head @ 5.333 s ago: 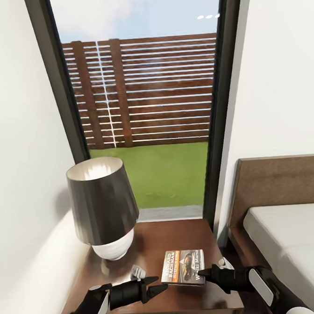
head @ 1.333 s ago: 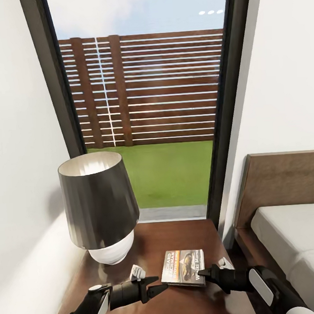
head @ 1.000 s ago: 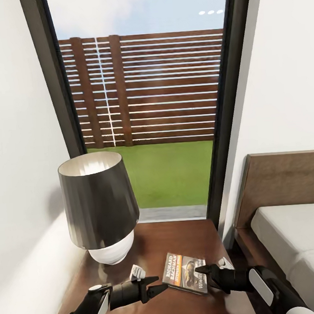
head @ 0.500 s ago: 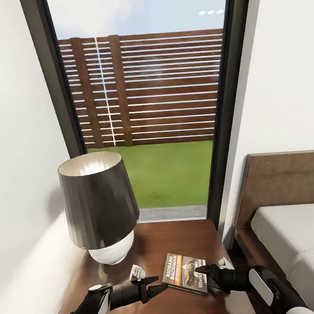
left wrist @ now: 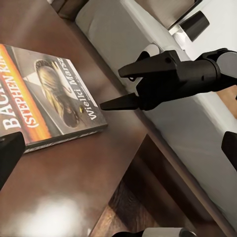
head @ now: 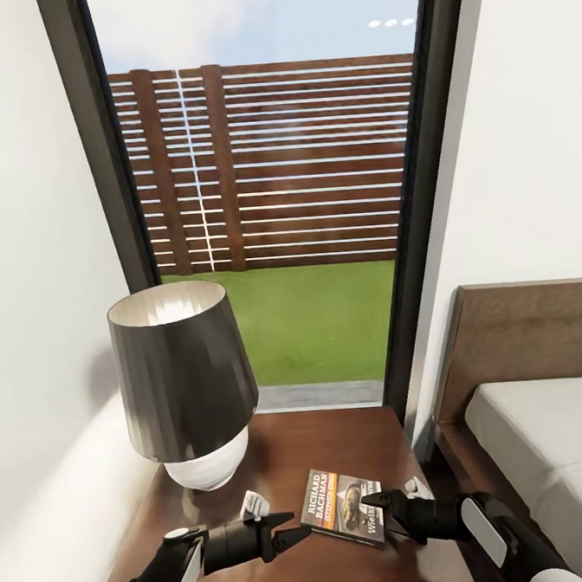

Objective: In the bedroom, move the book from the bed onto either nightstand, and place the two sandals side by side next to the bed.

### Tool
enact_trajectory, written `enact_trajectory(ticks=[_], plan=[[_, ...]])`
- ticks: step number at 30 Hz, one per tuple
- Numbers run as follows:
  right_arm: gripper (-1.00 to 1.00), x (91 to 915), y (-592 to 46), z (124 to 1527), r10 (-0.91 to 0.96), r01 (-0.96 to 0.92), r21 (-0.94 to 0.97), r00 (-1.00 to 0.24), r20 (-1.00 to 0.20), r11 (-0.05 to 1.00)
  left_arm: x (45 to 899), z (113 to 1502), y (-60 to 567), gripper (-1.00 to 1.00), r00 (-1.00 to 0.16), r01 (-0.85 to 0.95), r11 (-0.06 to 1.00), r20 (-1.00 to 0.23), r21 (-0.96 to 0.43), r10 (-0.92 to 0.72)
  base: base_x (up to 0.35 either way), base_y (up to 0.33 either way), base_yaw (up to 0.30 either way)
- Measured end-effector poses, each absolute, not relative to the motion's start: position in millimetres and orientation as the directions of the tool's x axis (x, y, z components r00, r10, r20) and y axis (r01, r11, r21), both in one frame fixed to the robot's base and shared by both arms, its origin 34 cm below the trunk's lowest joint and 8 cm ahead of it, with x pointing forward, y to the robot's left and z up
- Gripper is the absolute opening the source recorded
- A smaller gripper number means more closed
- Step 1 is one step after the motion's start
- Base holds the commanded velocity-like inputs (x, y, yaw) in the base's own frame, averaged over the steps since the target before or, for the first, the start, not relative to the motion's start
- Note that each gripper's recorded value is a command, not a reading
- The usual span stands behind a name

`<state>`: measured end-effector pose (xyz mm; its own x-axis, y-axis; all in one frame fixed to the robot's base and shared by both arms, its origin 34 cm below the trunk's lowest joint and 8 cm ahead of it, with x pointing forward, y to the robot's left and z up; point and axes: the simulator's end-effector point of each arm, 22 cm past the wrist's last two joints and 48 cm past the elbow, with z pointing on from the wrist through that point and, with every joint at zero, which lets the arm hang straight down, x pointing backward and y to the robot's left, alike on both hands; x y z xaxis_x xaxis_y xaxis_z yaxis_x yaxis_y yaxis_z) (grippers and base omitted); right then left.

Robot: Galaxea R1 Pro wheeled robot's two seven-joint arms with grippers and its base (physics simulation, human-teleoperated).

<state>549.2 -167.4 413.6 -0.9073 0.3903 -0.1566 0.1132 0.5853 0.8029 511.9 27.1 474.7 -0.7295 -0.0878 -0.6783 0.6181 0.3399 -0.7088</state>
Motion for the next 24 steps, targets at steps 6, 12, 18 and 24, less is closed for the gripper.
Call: enact_trajectory(ticks=[6, 12, 18, 24], plan=[[1.0, 549, -167, 414, 0.391, 0.113, 0.803, -0.907, -0.157, 0.585, 512, 475, 27, 1.0, -0.73, 0.618, 0.34, -0.678, -0.709, -0.089, 0.0, 0.0, 0.0], [1.0, 550, -167, 416, 0.391, 0.114, 0.804, -0.907, -0.156, 0.584, 513, 477, 27, 1.0, -0.73, 0.617, 0.341, -0.678, -0.709, -0.088, 0.0, 0.0, 0.0], [1.0, 553, -167, 429, 0.391, 0.114, 0.803, -0.907, -0.156, 0.585, 516, 490, 27, 1.0, -0.731, 0.617, 0.34, -0.677, -0.71, -0.088, 0.0, 0.0, 0.0], [1.0, 557, -167, 443, 0.391, 0.114, 0.803, -0.907, -0.156, 0.585, 519, 503, 27, 1.0, -0.731, 0.617, 0.34, -0.677, -0.71, -0.088, 0.0, 0.0, 0.0]])
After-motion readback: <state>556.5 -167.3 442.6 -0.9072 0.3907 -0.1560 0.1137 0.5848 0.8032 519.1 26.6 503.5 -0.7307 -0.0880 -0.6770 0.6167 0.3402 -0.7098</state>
